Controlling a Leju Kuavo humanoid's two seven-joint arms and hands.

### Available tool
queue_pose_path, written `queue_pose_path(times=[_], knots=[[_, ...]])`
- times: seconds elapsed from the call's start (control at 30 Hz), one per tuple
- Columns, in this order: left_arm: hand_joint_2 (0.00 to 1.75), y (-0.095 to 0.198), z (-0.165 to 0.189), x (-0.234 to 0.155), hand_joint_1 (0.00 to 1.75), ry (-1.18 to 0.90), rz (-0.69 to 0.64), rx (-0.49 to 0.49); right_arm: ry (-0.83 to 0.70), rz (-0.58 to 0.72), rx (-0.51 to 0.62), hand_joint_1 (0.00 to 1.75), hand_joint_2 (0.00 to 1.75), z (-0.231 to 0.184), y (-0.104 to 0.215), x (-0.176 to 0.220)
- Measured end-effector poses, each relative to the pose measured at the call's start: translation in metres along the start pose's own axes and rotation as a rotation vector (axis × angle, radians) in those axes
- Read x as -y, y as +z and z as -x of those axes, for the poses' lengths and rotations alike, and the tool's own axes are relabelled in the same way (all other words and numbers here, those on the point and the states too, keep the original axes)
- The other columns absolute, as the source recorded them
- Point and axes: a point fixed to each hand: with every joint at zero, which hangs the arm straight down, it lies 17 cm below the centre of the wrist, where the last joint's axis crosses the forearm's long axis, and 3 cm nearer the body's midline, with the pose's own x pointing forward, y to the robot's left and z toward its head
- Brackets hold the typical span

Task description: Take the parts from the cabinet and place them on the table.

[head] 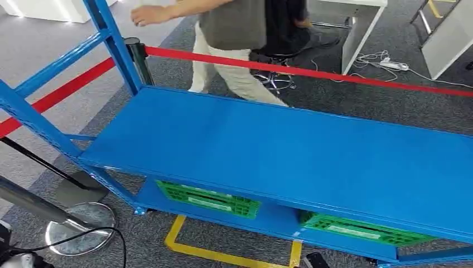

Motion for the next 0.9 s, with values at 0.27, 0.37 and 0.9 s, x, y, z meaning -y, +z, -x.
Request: queue_pose_path(times=[0.27,0.37,0.9], knots=[[1.75,0.0,-0.001,0.0,1.75,-0.003,0.0,0.003,-0.008,0.005,-0.008,0.0,1.75,0.006,0.002,0.001],[1.75,0.0,-0.001,0.0,1.75,-0.005,0.001,0.006,-0.006,0.005,0.008,0.0,1.75,0.001,0.001,0.001],[1.75,-0.002,-0.003,-0.001,1.75,-0.003,-0.003,0.011,0.014,0.008,0.036,0.0,1.75,-0.004,0.001,0.002]])
